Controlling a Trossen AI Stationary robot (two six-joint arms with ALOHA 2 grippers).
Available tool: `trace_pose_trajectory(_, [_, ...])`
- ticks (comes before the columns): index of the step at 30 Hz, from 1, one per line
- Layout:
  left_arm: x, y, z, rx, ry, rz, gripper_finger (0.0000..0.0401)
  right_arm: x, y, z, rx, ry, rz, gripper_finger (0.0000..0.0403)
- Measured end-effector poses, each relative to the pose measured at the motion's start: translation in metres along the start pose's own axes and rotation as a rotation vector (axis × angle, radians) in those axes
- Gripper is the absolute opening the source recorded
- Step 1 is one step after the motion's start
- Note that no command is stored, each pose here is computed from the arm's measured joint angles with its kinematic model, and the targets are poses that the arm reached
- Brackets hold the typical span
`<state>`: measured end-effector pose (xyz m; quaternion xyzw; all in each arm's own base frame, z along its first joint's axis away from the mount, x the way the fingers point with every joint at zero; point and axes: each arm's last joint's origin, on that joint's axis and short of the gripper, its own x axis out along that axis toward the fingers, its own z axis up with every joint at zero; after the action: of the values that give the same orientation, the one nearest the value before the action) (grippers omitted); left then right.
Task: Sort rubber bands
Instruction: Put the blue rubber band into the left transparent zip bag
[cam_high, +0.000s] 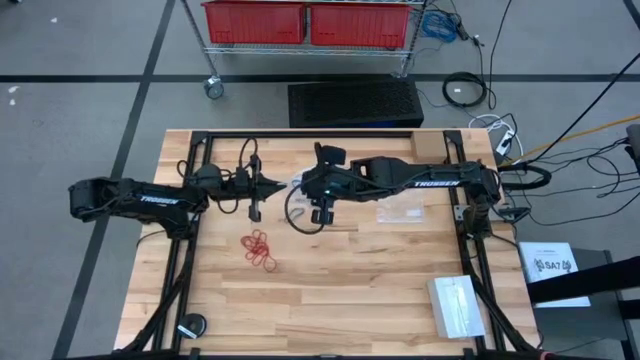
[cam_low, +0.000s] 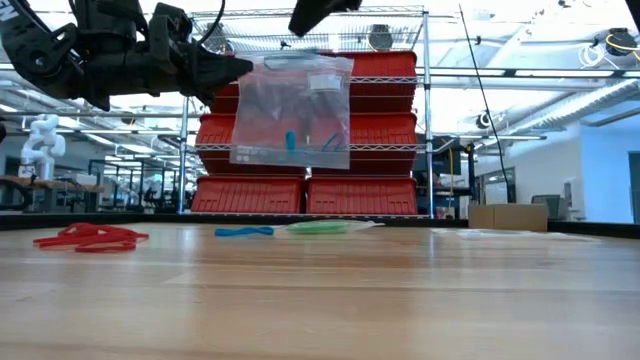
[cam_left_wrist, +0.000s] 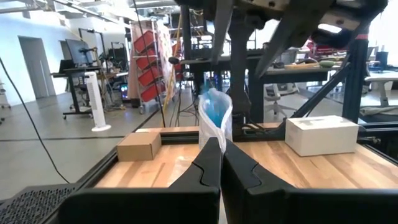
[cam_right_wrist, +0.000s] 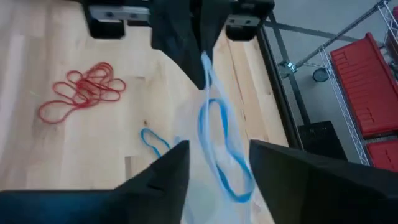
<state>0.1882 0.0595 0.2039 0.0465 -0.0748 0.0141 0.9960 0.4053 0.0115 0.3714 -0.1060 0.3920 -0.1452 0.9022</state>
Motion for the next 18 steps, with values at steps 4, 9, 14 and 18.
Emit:
trace_pose_trajectory(4, [0.0, 0.0, 0.0, 0.0, 0.0, -0.001, 0.0, -0.009, 0.0, -0.006, 0.031, 0.047, 0.012, 0.0194])
trace_pose_trajectory(9, [0.0, 0.0, 0.001, 0.003, -0.008, 0.0, 0.0, -0.003, 0.006, -0.013, 0.08, 0.086, 0.104, 0.0207])
trace_pose_trajectory(14, [0.0, 0.002, 0.002, 0.0, -0.023, 0.026, 0.0, 0.029, 0.042, -0.034, 0.005, 0.073, 0.25, 0.02])
trace_pose_trajectory(18, [-0.002, 0.005, 0.001, -0.017, -0.012, 0.047, 0.0, 0.068, 0.063, -0.063, 0.021, 0.013, 0.303, 0.0185])
